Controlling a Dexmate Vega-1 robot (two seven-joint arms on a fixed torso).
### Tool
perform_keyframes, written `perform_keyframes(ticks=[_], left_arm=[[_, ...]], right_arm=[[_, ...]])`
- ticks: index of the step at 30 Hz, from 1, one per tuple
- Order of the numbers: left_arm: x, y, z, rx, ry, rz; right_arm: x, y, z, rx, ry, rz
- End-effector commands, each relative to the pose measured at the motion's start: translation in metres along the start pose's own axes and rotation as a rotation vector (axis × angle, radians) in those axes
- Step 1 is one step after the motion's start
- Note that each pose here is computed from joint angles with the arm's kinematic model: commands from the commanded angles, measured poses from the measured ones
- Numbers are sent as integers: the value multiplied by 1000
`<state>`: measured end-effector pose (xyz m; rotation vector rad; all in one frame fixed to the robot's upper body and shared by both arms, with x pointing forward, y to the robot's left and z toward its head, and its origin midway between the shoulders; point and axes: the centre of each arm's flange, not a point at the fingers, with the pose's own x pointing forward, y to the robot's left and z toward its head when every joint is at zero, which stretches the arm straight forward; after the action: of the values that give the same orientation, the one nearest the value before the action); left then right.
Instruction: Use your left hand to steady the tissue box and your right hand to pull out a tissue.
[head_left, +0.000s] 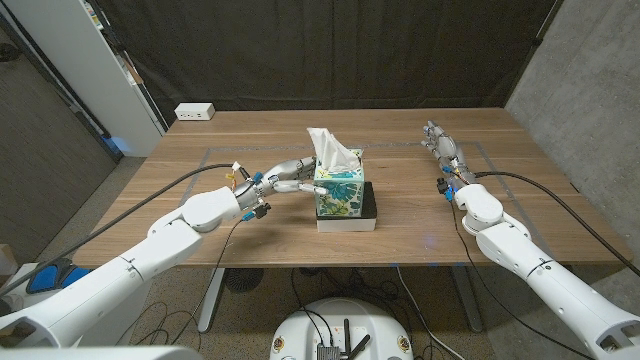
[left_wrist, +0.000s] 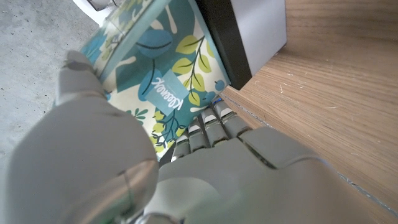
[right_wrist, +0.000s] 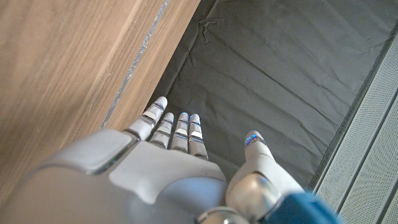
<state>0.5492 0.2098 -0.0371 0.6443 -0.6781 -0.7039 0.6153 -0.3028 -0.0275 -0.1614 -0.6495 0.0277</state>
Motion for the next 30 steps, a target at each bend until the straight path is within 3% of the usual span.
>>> perform_keyframes(ticks=[1,13,30], left_arm=[[5,4,-5,-36,11,7],[8,5,-2,-43,7,7],[4,21,36,48,-74,63]], right_arm=[[4,-1,-3,0,5,-1],[7,-3,-5,1,8,-4],[5,-9,-8,6,11,-9]])
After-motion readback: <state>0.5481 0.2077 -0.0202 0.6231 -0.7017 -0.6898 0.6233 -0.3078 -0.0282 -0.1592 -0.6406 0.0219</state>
